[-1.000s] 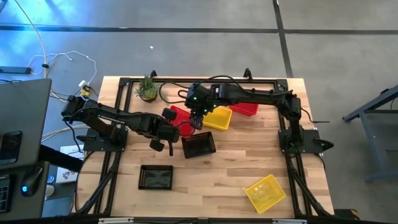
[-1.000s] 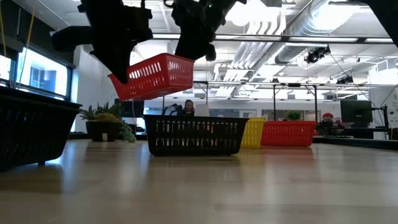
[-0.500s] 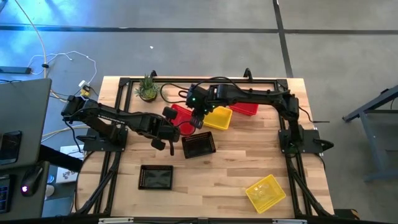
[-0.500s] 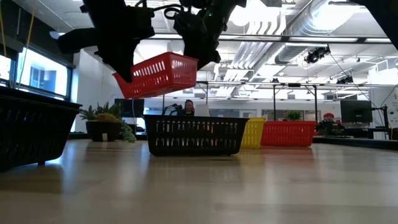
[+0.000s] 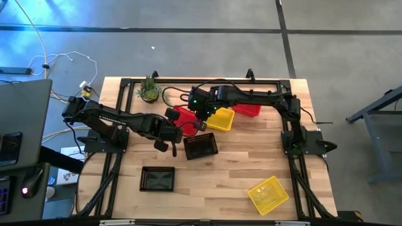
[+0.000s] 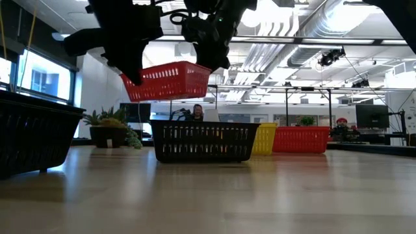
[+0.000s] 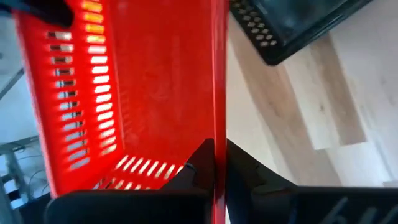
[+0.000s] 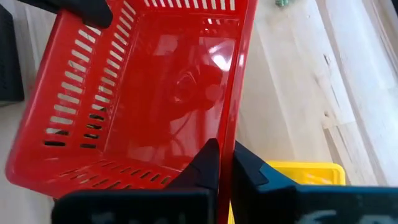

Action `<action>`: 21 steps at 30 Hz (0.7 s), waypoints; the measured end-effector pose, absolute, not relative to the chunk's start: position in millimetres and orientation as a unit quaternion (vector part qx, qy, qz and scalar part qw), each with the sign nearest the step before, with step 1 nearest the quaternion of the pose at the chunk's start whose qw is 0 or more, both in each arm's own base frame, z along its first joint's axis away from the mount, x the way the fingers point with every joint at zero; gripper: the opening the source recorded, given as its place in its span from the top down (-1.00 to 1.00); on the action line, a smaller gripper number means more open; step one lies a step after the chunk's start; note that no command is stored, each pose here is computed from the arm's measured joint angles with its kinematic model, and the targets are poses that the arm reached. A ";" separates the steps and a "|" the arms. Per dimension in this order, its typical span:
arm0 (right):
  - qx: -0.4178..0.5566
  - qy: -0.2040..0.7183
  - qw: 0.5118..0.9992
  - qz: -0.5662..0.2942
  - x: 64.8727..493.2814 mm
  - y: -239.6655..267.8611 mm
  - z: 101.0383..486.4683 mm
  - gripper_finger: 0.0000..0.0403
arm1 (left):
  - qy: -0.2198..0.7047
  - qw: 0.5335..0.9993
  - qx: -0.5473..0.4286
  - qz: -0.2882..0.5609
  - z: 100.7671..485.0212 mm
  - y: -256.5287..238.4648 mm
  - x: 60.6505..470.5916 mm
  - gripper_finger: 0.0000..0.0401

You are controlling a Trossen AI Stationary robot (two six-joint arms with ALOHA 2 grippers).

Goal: Stack baskets by color
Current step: Stack the red bin on top of the red bin stack

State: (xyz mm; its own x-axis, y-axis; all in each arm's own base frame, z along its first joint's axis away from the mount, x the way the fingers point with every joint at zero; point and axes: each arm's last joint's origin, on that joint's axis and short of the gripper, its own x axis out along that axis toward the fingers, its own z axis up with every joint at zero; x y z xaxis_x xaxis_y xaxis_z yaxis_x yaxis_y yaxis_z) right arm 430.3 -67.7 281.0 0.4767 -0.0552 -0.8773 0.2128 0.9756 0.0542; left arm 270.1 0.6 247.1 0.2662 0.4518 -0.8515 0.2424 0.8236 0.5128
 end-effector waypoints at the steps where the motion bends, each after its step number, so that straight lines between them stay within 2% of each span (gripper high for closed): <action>1: 0.076 0.506 0.856 -0.079 430.3 -67.8 281.0 0.99 | 0.600 0.744 0.286 0.068 247.1 0.4 270.4 0.94; 12: 0.053 0.525 0.842 -0.110 426.0 -70.2 279.4 1.00 | 0.599 0.754 0.259 0.074 246.7 -0.2 270.4 0.47; 21: 0.041 0.558 0.818 -0.135 417.4 -77.9 278.3 1.00 | 0.590 0.760 0.260 0.082 247.3 -6.2 271.2 0.40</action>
State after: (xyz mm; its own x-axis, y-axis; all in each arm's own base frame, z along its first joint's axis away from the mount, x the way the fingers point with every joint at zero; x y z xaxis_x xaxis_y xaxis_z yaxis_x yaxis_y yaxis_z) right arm 417.4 -77.9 278.3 0.3400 -0.1750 -0.9240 0.2668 0.9601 -0.0837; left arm 271.2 -6.2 247.3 0.2891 0.4323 -0.8541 0.1820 0.8511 0.4924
